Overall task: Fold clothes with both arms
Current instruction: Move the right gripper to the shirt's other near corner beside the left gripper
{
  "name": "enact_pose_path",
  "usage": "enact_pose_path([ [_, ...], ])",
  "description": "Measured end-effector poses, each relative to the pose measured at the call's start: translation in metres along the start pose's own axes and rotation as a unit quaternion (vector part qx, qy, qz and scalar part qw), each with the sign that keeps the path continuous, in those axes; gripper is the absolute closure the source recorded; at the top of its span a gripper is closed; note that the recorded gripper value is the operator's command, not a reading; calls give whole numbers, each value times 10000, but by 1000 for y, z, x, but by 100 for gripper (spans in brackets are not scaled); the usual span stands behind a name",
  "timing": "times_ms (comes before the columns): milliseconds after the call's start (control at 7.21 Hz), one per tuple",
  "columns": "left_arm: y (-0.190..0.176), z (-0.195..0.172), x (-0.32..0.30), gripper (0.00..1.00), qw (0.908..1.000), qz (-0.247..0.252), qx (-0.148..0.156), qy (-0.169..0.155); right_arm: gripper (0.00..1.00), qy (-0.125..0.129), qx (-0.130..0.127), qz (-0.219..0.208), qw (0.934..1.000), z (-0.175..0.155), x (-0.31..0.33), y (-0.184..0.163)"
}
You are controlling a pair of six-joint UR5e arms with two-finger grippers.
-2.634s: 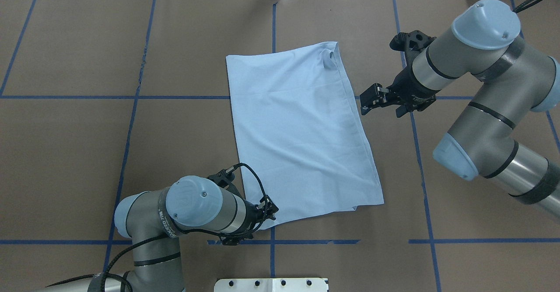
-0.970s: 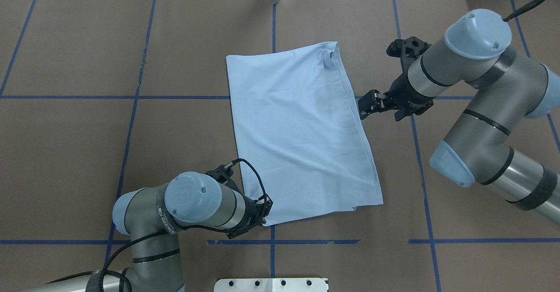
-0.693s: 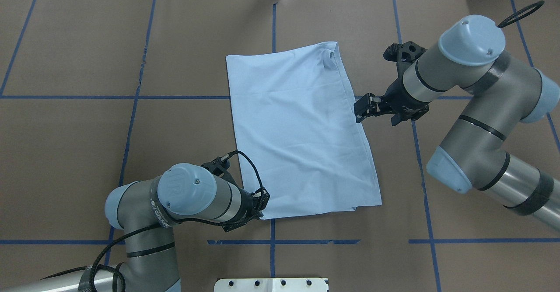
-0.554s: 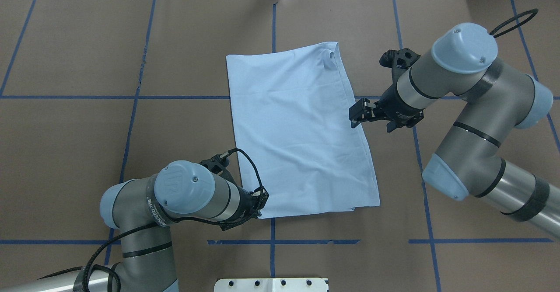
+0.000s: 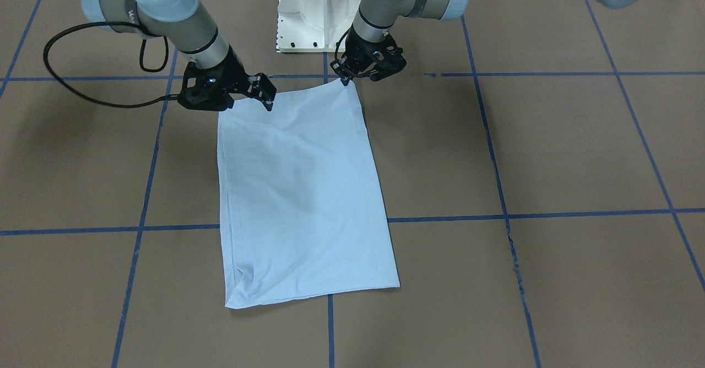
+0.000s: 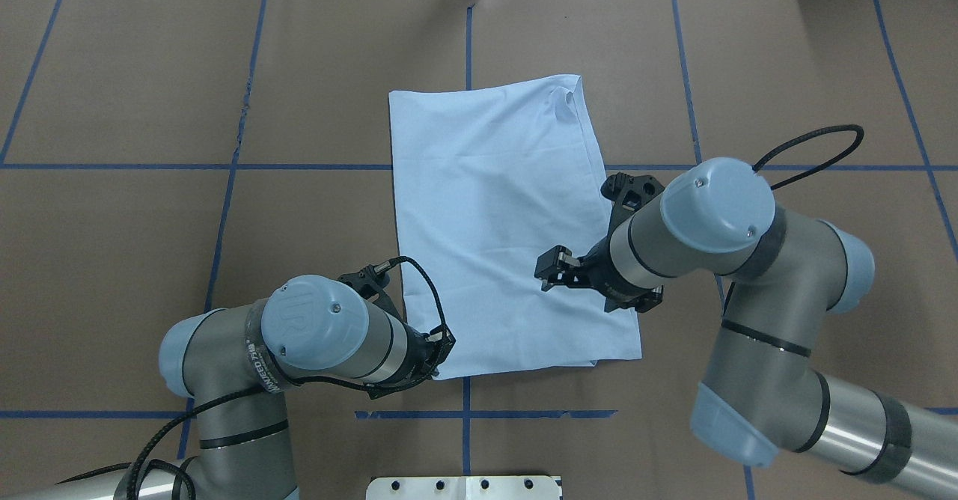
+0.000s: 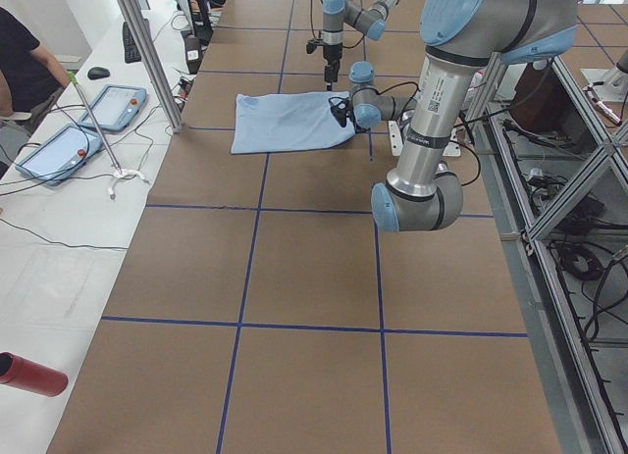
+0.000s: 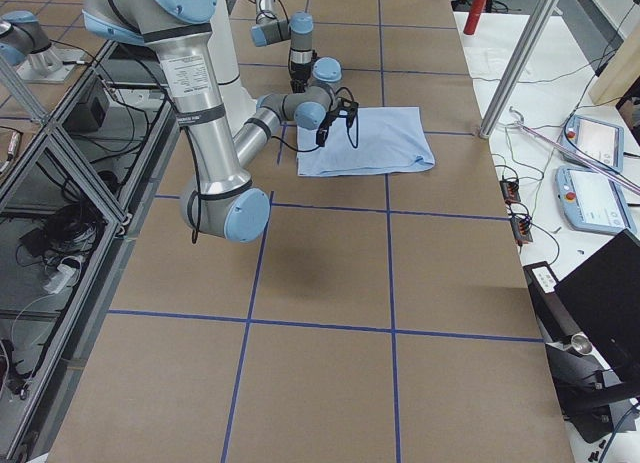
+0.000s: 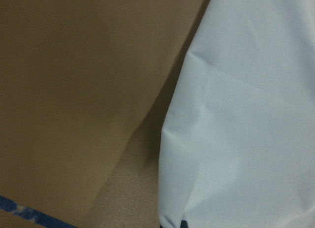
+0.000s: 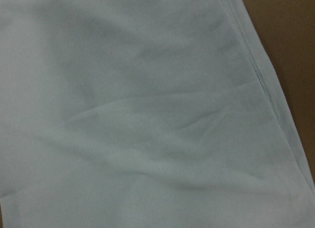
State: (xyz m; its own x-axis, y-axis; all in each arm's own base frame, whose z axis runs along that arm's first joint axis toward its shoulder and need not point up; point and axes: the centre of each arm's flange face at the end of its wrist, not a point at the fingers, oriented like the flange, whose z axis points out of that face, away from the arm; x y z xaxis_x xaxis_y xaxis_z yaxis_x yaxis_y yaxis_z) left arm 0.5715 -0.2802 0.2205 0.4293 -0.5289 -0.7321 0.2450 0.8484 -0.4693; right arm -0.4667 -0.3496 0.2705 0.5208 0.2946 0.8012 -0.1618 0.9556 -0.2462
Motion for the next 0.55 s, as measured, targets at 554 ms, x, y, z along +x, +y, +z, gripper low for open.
enact_pose_path([
  [554,4,-1,4,100,10000,26,-27,20,0,412,525,574,9961,53,22,51],
])
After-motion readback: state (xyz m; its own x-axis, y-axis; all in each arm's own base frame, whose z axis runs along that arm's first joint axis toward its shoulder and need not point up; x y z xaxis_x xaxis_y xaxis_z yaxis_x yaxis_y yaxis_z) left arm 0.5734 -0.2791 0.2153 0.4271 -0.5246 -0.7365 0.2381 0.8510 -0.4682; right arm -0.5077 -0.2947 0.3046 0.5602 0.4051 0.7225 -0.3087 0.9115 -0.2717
